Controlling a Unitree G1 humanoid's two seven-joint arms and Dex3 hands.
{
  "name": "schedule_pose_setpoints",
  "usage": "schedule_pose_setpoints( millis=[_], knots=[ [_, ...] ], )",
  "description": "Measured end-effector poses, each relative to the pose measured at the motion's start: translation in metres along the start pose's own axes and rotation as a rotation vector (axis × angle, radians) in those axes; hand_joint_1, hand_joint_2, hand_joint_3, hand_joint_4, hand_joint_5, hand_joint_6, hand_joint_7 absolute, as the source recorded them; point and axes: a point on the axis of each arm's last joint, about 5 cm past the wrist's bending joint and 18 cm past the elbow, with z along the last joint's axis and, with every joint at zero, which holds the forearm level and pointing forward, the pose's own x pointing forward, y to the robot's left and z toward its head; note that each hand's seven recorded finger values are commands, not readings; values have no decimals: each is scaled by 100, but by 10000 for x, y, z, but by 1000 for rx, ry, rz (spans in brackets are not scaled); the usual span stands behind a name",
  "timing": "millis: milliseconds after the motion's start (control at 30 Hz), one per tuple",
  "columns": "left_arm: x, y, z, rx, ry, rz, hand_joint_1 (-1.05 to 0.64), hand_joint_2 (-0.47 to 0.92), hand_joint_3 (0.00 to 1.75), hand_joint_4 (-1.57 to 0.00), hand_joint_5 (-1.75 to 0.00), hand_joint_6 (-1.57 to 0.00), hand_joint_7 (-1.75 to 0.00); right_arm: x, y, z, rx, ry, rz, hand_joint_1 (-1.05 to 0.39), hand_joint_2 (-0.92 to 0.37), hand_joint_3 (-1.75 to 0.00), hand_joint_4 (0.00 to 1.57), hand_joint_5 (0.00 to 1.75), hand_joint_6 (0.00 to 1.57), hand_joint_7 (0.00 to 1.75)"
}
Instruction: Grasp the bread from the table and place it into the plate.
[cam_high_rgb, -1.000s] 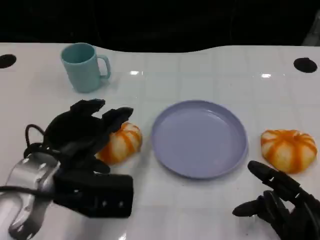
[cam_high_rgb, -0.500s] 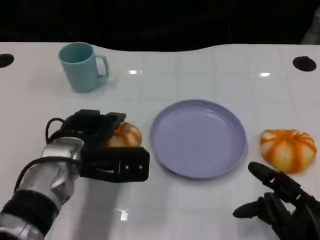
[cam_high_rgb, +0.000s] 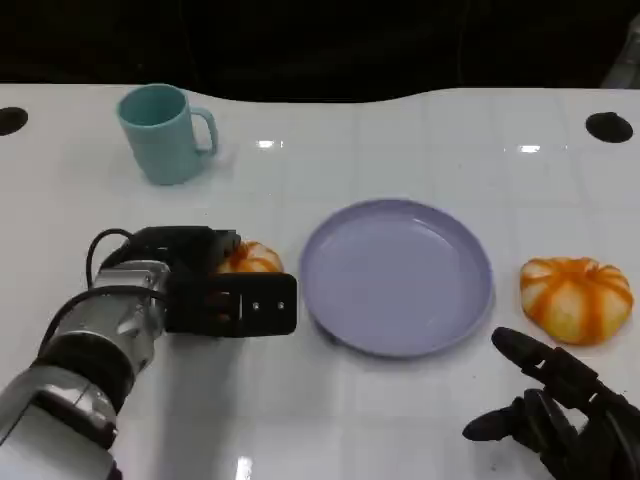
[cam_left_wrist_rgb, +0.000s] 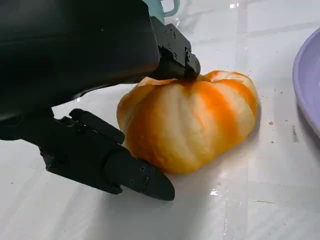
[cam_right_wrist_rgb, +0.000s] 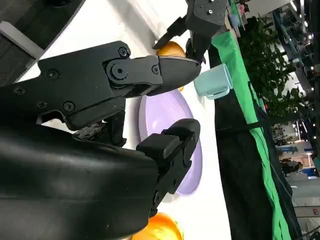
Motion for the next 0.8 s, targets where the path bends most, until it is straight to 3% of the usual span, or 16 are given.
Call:
schedule_pose_setpoints(
  millis=[33,100,133,167,200,233,267,300,333,400,600,633,700,800],
  knots=[
    [1,0,1,2,-1,0,-33,87,15,-52,-25,-55,-10,0,0,0,0,0,0,-74,-92,-34,74,106,102,17],
    [1,-10,-14,-18,-9,7,-29,91,23,-72,-35,-71,-13,-1,0,0,0,0,0,-74,-92,-34,74,106,102,17],
    [-1,-20,-27,-39,-13,17,-31,90,12,-75,-93,-97,-19,-3,-1,1,-1,0,-1,-74,-92,-34,74,107,102,17],
    [-3,-29,-39,-49,-12,37,-31,91,7,-73,-118,-107,-20,-5,-2,4,-1,-1,-1,-74,-92,-34,74,107,102,17],
    [-3,-31,-44,-53,-11,65,-31,92,13,-70,-150,-108,-22,-5,-3,6,-2,-2,-1,-74,-92,-33,74,107,102,17],
    [-3,-32,-47,-58,-8,99,-30,92,15,-69,-162,-108,-22,-4,-3,9,-2,-4,0,-74,-92,-33,74,107,102,17],
    [-2,-42,-45,-66,-5,139,-30,92,16,-68,-168,-108,-23,-5,-5,12,-1,-4,-1,-74,-92,-33,74,107,102,17],
    [-1,-52,-39,-73,-4,169,-27,92,23,-69,-172,-81,-89,-6,-9,13,-1,-4,-1,-74,-92,-33,74,107,103,18],
    [-1,-61,-35,-87,-1,197,-26,92,25,-70,-173,-66,-121,-7,-12,15,-1,-4,0,-74,-92,-33,74,107,103,18],
    [0,-65,-30,-106,5,241,-26,92,27,-70,-174,-54,-148,-11,-22,19,-1,-3,-1,-74,-92,-33,74,108,102,18],
    [-1,-74,-37,-114,14,264,-26,92,28,-70,-175,-50,-156,-16,-39,27,-4,-2,0,-74,-92,-32,73,108,102,18],
    [-1,-76,-39,-114,15,263,-21,84,54,-77,-175,-54,-167,-16,-39,27,-4,-2,1,-74,-92,-32,73,108,102,18],
    [-2,-65,-33,-232,10,304,-18,71,85,-82,-175,-59,-173,-16,-44,26,-4,-1,0,-75,-92,-32,73,108,103,18],
    [-2,42,0,-378,-32,402,-15,66,94,-83,-175,-62,-174,-14,-54,15,-2,4,-3,-75,-92,-32,73,108,103,18]
  ],
)
